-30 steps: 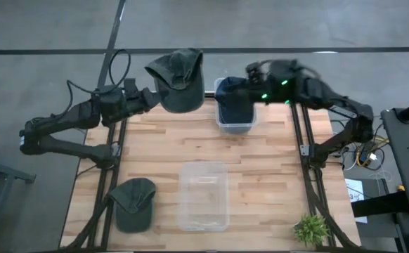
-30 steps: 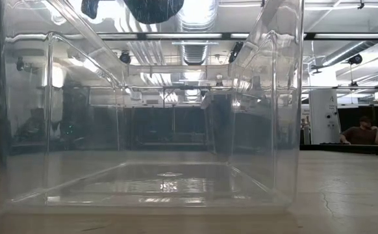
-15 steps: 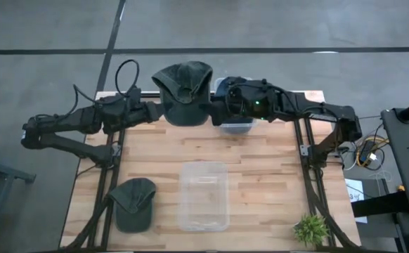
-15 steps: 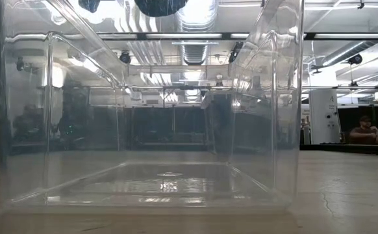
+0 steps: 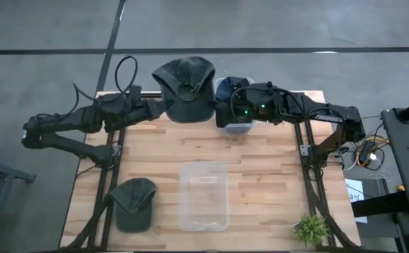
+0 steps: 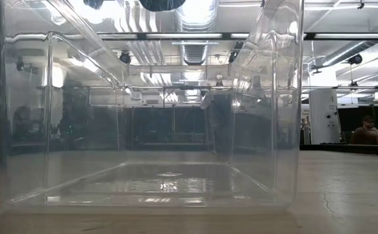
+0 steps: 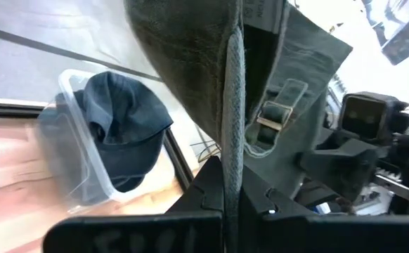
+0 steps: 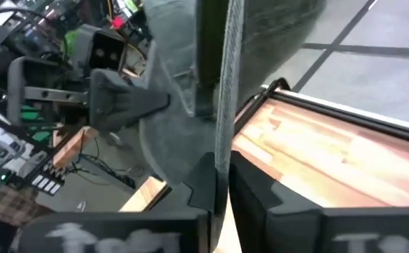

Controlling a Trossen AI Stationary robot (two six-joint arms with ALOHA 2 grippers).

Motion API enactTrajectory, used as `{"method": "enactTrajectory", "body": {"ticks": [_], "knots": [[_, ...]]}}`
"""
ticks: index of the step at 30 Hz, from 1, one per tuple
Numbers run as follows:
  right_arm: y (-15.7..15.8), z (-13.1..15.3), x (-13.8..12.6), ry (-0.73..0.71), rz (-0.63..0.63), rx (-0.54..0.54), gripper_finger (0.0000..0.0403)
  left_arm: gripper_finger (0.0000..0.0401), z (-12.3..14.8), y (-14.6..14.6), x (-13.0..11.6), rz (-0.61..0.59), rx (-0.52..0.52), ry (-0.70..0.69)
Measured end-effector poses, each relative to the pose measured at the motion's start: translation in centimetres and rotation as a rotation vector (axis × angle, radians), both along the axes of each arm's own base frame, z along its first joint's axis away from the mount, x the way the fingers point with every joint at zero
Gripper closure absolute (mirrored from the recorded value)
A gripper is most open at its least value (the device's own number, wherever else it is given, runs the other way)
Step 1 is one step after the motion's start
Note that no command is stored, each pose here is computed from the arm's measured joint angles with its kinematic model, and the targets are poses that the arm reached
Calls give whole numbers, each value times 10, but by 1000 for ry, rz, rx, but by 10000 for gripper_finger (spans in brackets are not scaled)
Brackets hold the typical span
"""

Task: Pick & Place hat
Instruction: Put the top gray cap into the bottom transparent bin

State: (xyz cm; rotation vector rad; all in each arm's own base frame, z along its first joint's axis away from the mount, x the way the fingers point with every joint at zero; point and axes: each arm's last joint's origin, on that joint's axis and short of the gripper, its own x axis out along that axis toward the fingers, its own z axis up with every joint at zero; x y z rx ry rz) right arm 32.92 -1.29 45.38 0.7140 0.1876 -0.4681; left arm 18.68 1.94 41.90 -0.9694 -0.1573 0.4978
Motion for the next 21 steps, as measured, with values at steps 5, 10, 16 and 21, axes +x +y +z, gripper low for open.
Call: {"method": "enactTrajectory", "body": {"ticks": [5,10,16,21], "knots": [[6,-1,-1,10,5,17,389,398,-1,-3,3,-26,-25,-4],[22,-3,-4,32,35,61,391,398,-2,-13,6,-87,-44,-1],[54,-11,-4,62,74,123,392,398,-11,-32,12,-179,-117,43],[80,-25,-6,149,94,169,391,398,-24,-50,22,-245,-156,123]]}}
